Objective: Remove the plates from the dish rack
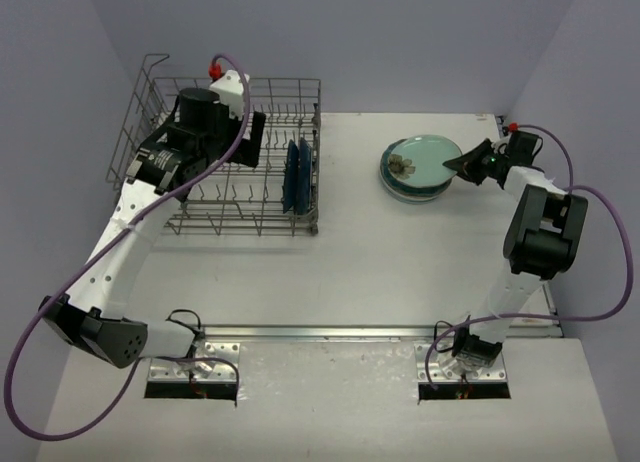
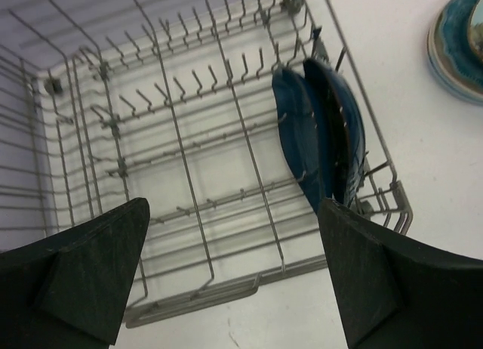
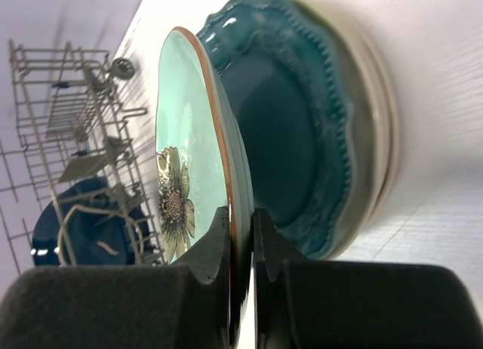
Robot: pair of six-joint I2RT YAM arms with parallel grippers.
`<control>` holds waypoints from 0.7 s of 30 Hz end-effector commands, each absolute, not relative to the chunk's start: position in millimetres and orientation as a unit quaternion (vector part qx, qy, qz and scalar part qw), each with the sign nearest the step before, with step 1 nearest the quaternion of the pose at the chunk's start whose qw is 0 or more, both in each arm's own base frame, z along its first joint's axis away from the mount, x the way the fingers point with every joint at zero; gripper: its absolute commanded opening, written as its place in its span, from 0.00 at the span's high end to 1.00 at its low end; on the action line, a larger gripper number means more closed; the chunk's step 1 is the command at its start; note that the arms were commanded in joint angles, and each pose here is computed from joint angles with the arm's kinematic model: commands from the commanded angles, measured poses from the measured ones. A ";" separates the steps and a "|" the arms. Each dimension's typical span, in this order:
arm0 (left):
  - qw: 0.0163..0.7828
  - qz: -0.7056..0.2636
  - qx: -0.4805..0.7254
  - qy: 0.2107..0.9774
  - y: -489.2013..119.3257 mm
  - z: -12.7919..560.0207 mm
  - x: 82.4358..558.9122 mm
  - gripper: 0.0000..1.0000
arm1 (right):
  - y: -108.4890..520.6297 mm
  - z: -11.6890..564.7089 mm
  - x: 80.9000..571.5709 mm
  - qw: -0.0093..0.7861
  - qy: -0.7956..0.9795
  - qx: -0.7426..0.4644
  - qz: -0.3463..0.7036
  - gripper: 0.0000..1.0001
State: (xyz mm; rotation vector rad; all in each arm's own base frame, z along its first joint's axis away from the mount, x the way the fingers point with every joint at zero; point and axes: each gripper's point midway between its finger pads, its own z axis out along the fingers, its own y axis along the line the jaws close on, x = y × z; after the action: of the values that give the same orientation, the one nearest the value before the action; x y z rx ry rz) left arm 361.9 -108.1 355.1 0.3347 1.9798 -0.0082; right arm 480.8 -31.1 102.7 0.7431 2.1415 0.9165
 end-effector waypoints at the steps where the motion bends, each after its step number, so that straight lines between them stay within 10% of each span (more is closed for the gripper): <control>1: 0.494 -0.096 0.105 0.858 -108.5 332.7 341.3 0.10 | -41.7 149.9 521.1 0.422 0.796 0.240 0.361 1.00; 7: 0.489 -0.098 0.100 0.861 -100.6 322.5 334.4 0.11 | -44.4 125.9 529.5 0.407 0.803 0.245 0.359 0.99; 18: 0.479 -0.060 0.079 0.872 -87.6 304.0 348.5 0.05 | -42.9 93.8 521.5 0.385 0.846 0.233 0.286 0.58; 21: 0.484 -0.061 0.078 0.869 -89.8 304.7 355.7 0.00 | -45.5 96.8 518.6 0.389 0.860 0.221 0.247 0.34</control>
State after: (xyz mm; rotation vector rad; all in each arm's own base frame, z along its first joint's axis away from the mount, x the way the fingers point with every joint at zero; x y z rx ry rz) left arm 340.0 -94.3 293.9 0.2370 2.1750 -0.1640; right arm 505.8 -35.8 60.3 0.6938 2.2228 0.8060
